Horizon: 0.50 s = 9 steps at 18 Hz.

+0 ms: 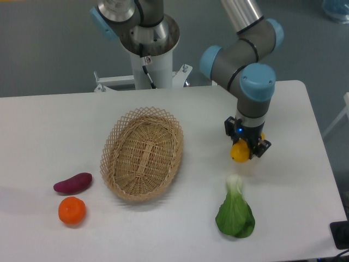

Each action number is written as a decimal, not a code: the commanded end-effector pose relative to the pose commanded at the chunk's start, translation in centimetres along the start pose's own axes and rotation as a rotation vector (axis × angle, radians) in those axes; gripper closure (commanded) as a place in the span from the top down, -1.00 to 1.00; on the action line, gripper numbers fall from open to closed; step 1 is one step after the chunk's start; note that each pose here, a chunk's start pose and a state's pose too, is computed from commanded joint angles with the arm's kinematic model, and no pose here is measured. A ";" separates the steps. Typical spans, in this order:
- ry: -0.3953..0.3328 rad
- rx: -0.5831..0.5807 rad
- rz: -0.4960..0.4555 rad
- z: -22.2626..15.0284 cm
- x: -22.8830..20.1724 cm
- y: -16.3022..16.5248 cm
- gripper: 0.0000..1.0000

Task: Place the mango on the table
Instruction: 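Move the held mango toward the bok choy and lower it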

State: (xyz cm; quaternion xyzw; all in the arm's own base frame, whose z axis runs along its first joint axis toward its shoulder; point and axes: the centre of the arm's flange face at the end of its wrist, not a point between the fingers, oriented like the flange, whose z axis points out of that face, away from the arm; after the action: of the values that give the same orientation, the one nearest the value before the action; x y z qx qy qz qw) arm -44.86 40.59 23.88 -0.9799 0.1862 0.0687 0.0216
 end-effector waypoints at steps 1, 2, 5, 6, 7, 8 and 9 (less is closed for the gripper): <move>0.004 -0.007 0.003 0.2 0.3 -0.5 0.02; 0.004 -0.015 -0.002 0.3 0.5 -1.0 0.02; 0.011 -0.021 -0.009 1.2 0.9 -2.8 0.13; 0.008 -0.020 -0.006 1.2 1.1 -3.2 0.15; 0.008 -0.018 -0.005 1.4 1.3 -3.2 0.15; 0.012 -0.015 -0.003 1.4 1.5 -3.3 0.15; 0.012 -0.015 -0.002 1.4 1.5 -3.2 0.16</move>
State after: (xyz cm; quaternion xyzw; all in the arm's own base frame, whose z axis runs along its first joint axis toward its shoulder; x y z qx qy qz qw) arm -42.45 43.12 22.29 -0.9806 0.1849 0.0642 0.0130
